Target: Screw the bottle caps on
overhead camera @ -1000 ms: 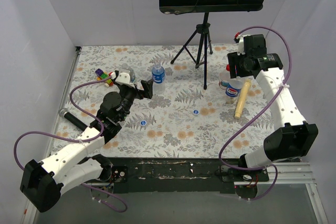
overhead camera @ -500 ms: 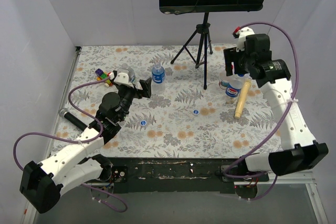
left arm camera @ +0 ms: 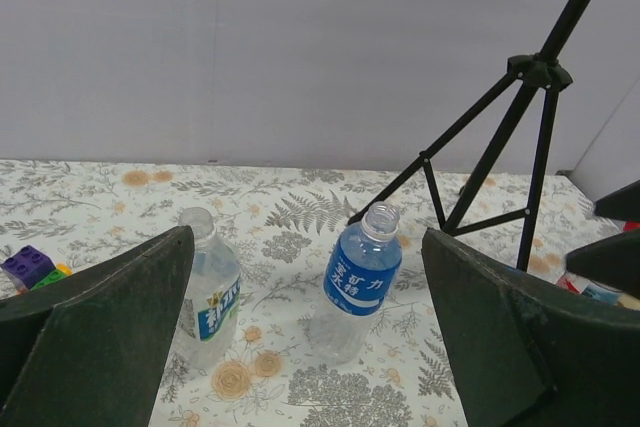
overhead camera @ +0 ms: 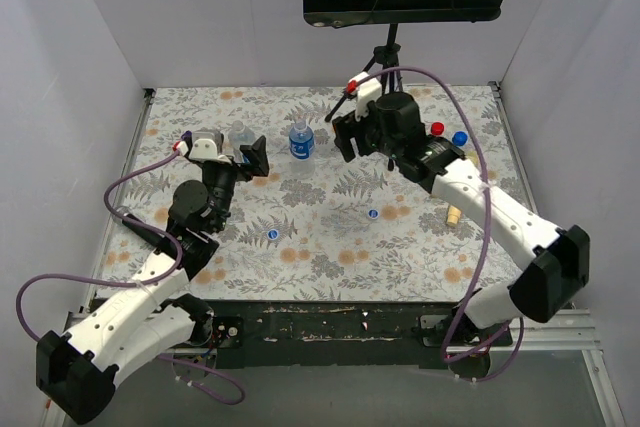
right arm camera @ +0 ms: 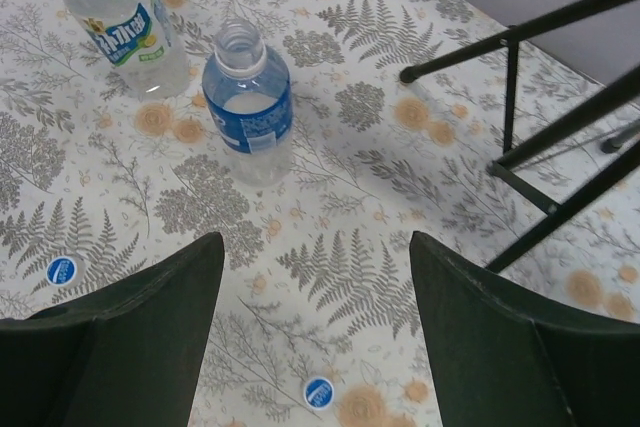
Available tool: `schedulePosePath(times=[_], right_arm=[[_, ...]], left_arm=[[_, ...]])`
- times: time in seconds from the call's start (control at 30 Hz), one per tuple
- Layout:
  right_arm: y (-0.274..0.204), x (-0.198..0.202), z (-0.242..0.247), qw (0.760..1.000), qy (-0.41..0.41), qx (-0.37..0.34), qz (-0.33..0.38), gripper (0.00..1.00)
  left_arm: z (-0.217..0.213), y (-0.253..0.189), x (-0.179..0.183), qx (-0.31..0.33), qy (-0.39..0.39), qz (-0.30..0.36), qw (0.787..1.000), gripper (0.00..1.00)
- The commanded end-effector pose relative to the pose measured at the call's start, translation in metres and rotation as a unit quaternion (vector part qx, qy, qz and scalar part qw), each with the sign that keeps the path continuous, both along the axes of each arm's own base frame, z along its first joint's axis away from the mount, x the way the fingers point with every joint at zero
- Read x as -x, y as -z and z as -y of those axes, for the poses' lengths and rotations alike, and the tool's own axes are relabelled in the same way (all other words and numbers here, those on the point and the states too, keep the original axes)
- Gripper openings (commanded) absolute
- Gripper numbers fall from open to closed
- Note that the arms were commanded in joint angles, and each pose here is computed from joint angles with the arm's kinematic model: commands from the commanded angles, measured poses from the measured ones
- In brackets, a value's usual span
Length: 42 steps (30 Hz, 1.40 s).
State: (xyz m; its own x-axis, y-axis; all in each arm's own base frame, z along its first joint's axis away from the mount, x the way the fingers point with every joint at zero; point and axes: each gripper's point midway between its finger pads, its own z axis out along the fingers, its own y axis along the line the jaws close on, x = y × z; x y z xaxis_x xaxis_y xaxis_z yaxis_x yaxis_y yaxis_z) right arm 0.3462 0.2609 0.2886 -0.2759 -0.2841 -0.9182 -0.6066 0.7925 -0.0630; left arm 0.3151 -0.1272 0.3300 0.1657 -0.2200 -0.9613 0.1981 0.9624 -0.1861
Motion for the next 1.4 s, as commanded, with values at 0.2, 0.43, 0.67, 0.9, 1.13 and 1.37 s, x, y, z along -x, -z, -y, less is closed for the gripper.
schedulePosePath(times=[0.2,0.43,0.67,0.9,1.13,1.37], right_arm=[[0.001,-0.049,-0.102,0.995,-0.043,-0.07,0.055,0.8],[0.013,-0.074,-0.136,0.995,-0.043,-0.075,0.057,0.78],[0.027,-0.093,-0.144,0.996,-0.023,-0.066,0.057,0.74],[0.038,-0.096,-0.144,0.997,-0.018,-0.055,0.05,0.61],[0.027,-0.084,-0.133,0.997,-0.024,-0.052,0.054,0.29],[0.0,-0.045,-0.113,0.994,-0.064,-0.06,0.059,0.08]], left_arm=[[-0.02,-0.016,0.003,0.011,-0.029,0.024,0.999,0.98],[-0.025,-0.016,0.001,0.011,-0.027,0.027,0.999,0.98],[-0.026,-0.016,0.0,0.011,-0.018,0.03,0.999,0.98],[-0.017,-0.018,0.002,0.003,0.012,0.035,0.999,0.98],[0.01,-0.022,0.012,-0.029,0.094,0.058,0.993,0.98],[0.056,-0.016,0.038,-0.101,0.239,0.092,0.961,0.98]])
